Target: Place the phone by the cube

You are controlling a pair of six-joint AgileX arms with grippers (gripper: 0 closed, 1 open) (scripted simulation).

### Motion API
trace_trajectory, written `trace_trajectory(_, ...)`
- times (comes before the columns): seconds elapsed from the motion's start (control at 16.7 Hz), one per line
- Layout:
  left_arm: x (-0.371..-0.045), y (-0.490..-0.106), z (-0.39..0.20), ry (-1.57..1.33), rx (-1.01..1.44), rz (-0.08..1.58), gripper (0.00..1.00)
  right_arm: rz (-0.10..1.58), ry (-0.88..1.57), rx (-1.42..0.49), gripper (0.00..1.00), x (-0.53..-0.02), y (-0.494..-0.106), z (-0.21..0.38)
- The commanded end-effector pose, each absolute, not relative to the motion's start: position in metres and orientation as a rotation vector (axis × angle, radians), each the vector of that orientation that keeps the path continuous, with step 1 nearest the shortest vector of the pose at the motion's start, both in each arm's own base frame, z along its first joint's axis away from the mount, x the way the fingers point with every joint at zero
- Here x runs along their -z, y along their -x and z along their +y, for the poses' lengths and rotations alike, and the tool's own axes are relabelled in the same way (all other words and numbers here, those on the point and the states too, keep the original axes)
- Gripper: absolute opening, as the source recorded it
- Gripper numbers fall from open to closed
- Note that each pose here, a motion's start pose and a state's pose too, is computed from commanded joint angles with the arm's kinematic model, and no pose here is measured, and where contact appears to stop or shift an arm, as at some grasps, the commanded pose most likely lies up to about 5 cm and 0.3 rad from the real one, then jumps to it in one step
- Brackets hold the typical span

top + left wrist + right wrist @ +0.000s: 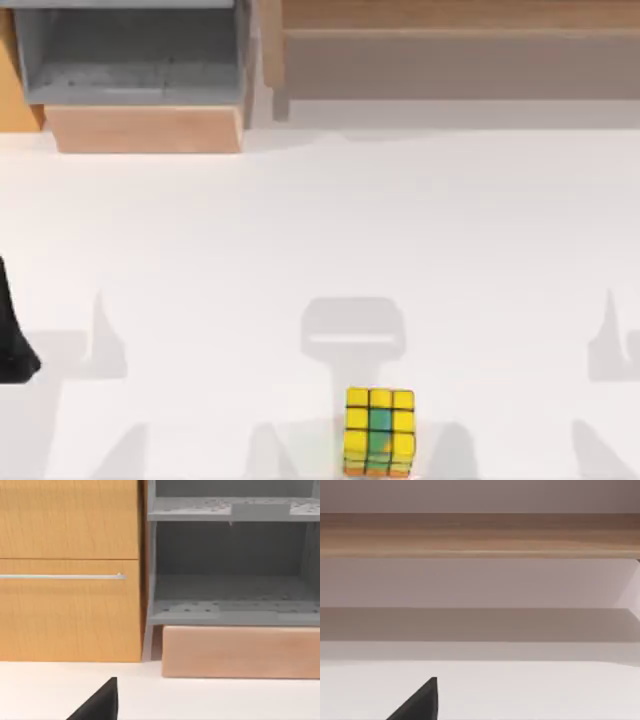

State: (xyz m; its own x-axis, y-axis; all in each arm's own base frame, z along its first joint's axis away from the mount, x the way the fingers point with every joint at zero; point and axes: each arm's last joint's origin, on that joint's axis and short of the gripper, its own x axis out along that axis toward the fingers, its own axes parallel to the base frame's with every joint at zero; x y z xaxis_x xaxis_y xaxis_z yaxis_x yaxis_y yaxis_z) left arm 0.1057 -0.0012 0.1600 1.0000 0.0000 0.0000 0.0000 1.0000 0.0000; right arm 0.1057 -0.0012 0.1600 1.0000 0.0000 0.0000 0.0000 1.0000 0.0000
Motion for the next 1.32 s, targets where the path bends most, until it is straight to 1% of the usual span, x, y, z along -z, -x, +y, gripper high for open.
trace_trajectory(0.24, -0.165, -0.106, 0.000, -0.013, -0.008, 0.025, 1.00, 0.000, 0.000, 0.000, 1.00, -0.160, -0.106, -0.001)
trace_trajectory(0.36, -0.174, -0.108, 0.002, -0.041, -0.023, 0.086, 1.00, 0.000, 0.000, 0.000, 1.00, -0.160, -0.106, -0.001)
trace_trajectory(0.48, -0.187, -0.113, 0.005, -0.080, -0.041, 0.184, 1.00, 0.000, 0.000, 0.000, 1.00, -0.160, -0.106, -0.001)
trace_trajectory(0.72, -0.214, -0.141, 0.016, -0.166, -0.067, 0.472, 1.00, 0.000, 0.000, 0.000, 1.00, -0.160, -0.106, -0.001)
trace_trajectory(0.96, -0.225, -0.192, 0.037, -0.229, -0.047, 0.826, 1.00, 0.000, 0.000, 0.000, 1.00, -0.160, -0.106, -0.001)
trace_trajectory(1.14, -0.214, -0.236, 0.059, -0.245, 0.005, 1.089, 1.00, 0.000, 0.000, 0.000, 1.00, -0.160, -0.106, -0.001)
trace_trajectory(1.32, -0.190, -0.273, 0.082, -0.236, 0.078, 1.314, 1.00, 0.000, 0.000, 0.000, 1.00, -0.160, -0.106, -0.001)
